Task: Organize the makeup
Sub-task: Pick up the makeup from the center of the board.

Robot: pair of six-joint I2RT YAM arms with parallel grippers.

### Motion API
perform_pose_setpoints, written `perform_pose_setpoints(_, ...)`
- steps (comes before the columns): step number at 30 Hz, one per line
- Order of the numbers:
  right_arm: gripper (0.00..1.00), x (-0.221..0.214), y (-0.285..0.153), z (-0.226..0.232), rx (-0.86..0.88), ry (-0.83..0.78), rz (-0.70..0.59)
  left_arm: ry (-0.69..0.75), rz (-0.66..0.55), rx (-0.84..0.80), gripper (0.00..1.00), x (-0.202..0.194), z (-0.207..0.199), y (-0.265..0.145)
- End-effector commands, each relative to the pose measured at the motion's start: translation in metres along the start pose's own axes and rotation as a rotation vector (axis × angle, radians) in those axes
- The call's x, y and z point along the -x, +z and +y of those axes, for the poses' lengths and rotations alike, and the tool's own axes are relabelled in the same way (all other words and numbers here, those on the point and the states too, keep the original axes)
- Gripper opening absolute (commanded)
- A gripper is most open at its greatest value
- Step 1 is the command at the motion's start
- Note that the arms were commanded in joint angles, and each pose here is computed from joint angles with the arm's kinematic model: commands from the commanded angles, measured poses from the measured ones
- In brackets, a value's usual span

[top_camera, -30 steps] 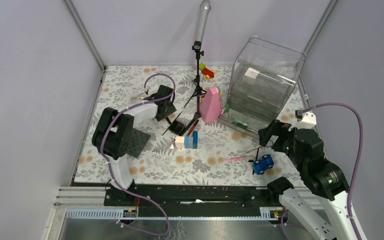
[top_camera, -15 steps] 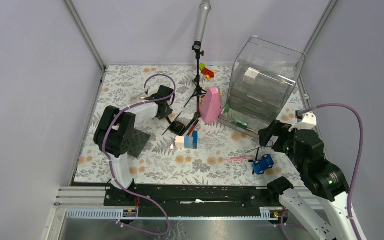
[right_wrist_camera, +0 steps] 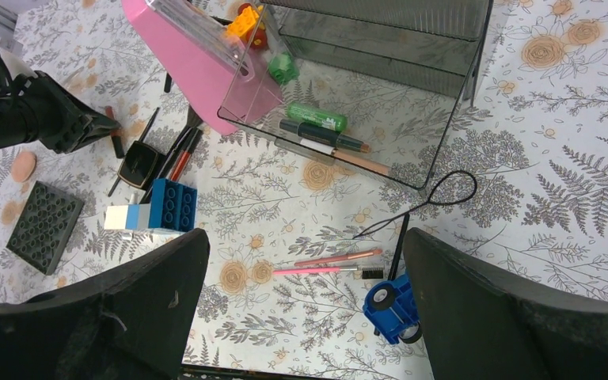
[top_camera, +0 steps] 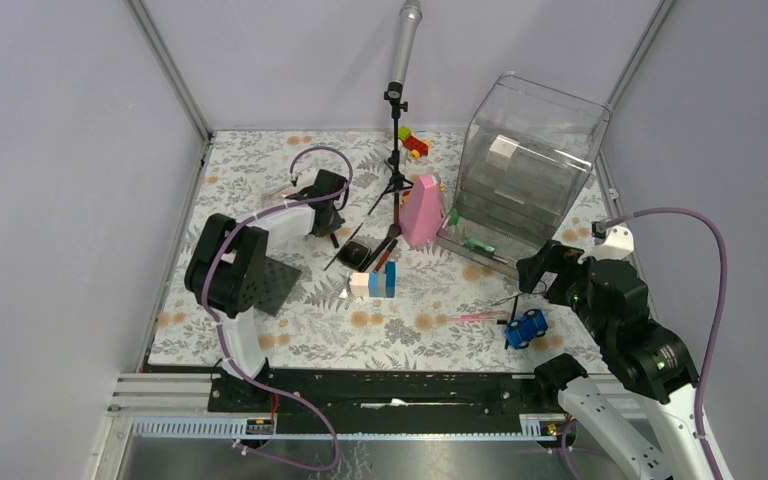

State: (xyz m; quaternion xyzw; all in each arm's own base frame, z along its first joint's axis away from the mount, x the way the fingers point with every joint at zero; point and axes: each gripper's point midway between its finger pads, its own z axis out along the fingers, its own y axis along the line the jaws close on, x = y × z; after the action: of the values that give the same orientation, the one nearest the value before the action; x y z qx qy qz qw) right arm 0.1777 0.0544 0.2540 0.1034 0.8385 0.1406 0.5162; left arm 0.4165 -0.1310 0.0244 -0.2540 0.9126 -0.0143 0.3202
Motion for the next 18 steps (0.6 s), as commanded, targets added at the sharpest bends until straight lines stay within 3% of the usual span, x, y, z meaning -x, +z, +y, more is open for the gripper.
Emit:
perform_pose_setpoints(1, 1.00, 0.005, -0.002, 0.004, 0.021, 0.024, -0.024, 0.035, -0.132, -0.081, 0.00, 0.051, -0.015, -0.046)
perform_pose_setpoints(6, 1.00, 0.005, -0.002, 0.004, 0.022, 0.026, -0.024, 0.158, -0.299, -0.151, 0.00, 0.083, -0.035, -0.106)
perform_pose_setpoints(11, 1.00, 0.020, -0.013, 0.001, 0.016, 0.047, -0.093, 0.421, -0.481, -0.416, 0.00, 0.066, -0.103, -0.190)
perform_pose_setpoints(13, 1.00, 0.030, -0.021, -0.002, 0.006, 0.060, -0.141, 0.516, -0.512, -0.559, 0.00, 0.054, -0.130, -0.221)
perform_pose_setpoints(18, 0.99, 0.053, -0.044, -0.015, -0.024, 0.106, -0.270, 0.787, -0.441, -0.983, 0.00, 0.002, -0.192, -0.284)
